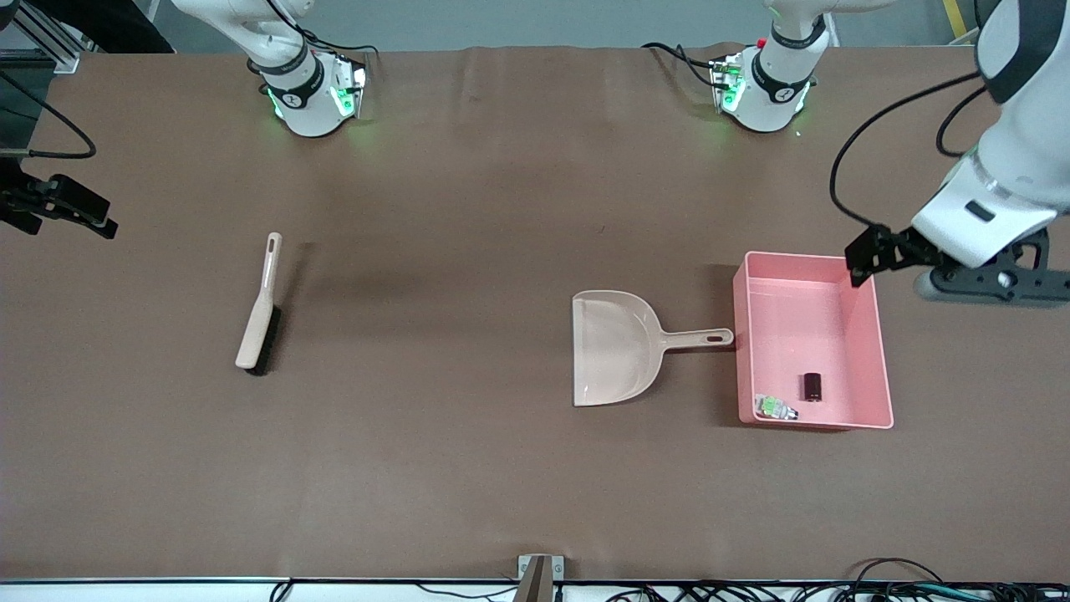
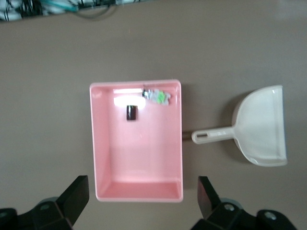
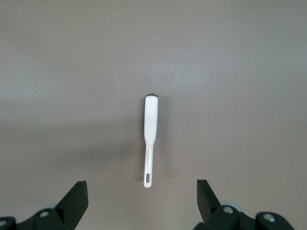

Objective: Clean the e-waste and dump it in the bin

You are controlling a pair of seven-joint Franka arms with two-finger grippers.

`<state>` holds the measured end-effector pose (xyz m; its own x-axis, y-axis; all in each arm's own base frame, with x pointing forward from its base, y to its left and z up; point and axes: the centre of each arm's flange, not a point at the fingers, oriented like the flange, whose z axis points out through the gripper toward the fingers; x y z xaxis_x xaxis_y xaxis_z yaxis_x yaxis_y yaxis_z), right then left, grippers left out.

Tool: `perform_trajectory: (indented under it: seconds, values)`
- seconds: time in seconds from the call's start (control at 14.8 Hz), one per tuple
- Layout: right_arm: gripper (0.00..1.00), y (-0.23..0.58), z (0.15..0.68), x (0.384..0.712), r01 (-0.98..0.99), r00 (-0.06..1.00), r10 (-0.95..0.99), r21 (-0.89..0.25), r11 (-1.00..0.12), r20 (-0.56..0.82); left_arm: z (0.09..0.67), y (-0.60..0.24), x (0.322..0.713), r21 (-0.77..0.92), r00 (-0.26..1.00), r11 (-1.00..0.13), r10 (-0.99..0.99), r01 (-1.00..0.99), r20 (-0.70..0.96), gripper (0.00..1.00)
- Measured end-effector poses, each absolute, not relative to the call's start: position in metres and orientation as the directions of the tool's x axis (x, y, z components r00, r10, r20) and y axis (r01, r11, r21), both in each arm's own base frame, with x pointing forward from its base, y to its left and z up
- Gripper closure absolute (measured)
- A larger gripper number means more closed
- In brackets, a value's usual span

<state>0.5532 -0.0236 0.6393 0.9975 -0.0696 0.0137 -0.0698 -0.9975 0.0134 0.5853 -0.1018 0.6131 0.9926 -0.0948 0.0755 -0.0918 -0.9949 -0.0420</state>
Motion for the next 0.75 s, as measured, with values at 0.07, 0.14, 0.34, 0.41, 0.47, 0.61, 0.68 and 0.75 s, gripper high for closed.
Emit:
perform_trajectory:
  seconds: [0.07,0.14,0.34,0.41,0.47,0.61,0.68,0.75]
  values:
    - [0.00,-0.024,0.639,0.553,-0.070,0.998,-0.070,0.013,-0.997,0.012,0.614,-0.093,0.573,-0.031,0.995,-0.997,-0.075,-0.073,0.067,0.00]
    - [0.00,-0.024,0.639,0.553,-0.070,0.998,-0.070,0.014,-0.997,0.010,0.615,-0.085,0.560,-0.027,0.996,-0.998,-0.061,-0.059,0.059,0.00]
    - [0.00,-0.024,0.639,0.553,-0.070,0.998,-0.069,0.014,-0.997,0.010,0.616,-0.074,0.524,-0.029,0.998,-0.999,-0.048,-0.046,0.046,0.00]
    - [0.00,-0.023,0.639,0.553,-0.069,0.998,-0.069,0.014,-0.997,0.010,0.617,-0.073,0.516,-0.030,0.998,-0.998,-0.048,-0.046,0.045,0.00]
    - [0.00,-0.023,0.639,0.553,-0.069,0.998,-0.069,0.014,-0.998,0.011,0.618,-0.073,0.511,-0.030,0.998,-0.998,-0.048,-0.046,0.045,0.00]
    - [0.00,-0.022,0.639,0.553,-0.067,0.998,-0.067,0.014,-0.998,0.011,0.618,-0.071,0.508,-0.030,0.998,-0.999,-0.045,-0.044,0.046,0.00]
    - [0.00,-0.022,0.639,0.553,-0.066,0.998,-0.066,0.013,-0.998,0.011,0.618,-0.070,0.509,-0.030,0.998,-0.999,-0.044,-0.042,0.046,0.00]
    - [0.00,-0.021,0.639,0.553,-0.066,0.998,-0.066,0.013,-0.998,0.012,0.618,-0.069,0.509,-0.030,0.998,-0.999,-0.043,-0.041,0.046,0.00]
